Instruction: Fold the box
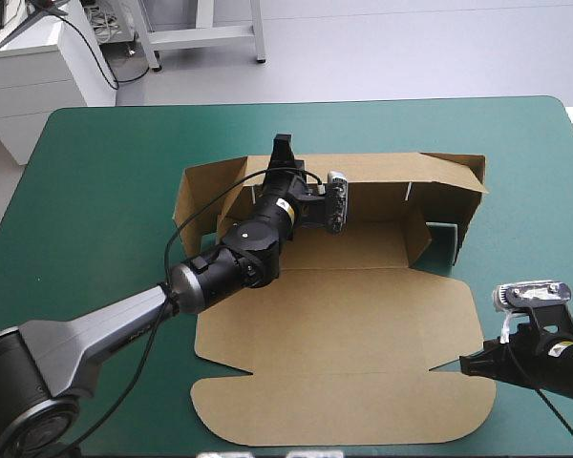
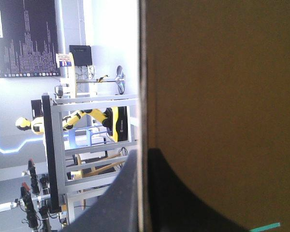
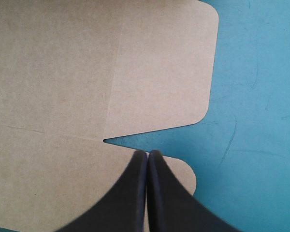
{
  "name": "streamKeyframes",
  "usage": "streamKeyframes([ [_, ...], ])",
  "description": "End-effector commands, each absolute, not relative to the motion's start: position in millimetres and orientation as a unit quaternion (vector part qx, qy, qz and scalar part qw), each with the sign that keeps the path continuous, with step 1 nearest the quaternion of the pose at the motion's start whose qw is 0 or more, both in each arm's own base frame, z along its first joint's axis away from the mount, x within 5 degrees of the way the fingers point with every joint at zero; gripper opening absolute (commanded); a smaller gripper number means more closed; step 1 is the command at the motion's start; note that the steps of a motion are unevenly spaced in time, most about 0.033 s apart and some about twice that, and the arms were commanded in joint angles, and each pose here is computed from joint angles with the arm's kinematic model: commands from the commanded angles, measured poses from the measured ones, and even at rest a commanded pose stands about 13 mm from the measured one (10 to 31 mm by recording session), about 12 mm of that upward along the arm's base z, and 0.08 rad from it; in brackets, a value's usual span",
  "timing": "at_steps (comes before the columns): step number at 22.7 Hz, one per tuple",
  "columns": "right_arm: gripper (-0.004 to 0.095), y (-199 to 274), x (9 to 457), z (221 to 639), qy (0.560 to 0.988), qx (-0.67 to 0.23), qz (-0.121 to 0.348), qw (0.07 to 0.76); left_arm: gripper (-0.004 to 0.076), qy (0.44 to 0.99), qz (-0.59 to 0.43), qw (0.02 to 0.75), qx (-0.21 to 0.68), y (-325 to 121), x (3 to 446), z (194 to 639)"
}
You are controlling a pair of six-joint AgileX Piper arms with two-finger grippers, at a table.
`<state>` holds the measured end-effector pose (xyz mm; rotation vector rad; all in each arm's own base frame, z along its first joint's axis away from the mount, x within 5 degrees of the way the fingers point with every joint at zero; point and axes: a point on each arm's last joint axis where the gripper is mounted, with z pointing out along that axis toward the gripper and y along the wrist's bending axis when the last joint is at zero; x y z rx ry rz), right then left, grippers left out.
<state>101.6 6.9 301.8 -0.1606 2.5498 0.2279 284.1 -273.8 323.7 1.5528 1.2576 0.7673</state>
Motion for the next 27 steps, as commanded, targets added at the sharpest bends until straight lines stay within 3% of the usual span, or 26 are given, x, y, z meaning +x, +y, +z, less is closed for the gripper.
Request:
streamKeyframes([
  [1, -0.0019, 8, 106, 312, 0.941, -0.06, 0.087, 0.322, -0.0008, 0.488, 0.317, 0.518, 0.627, -279, 280, 345],
  [7, -0.0019, 6, 109, 314, 0.936, -0.059, 0.08, 0.339, -0.0008, 0.501, 0.326, 0.542, 0.591, -286, 289, 335],
  [11, -0.0019, 6, 111, 315, 0.932, -0.056, 0.079, 0.348, -0.0008, 0.462, 0.332, 0.551, 0.611, -300, 284, 330],
  [18, 0.0017, 6, 112, 316, 0.931, -0.031, 0.088, 0.354, -0.0008, 0.466, 0.315, 0.557, 0.611, -303, 283, 328],
  [20, 0.0145, 6, 112, 316, 0.93, -0.031, 0.09, 0.355, -0.0008, 0.466, 0.315, 0.557, 0.611, -303, 283, 328],
  [24, 0.0575, 6, 115, 319, 0.921, -0.047, 0.083, 0.377, -0.0008, 0.466, 0.315, 0.557, 0.611, -303, 283, 328],
  [27, 0.0693, 7, 115, 319, 0.921, -0.056, 0.081, 0.377, -0.0008, 0.465, 0.313, 0.557, 0.612, -304, 283, 328],
])
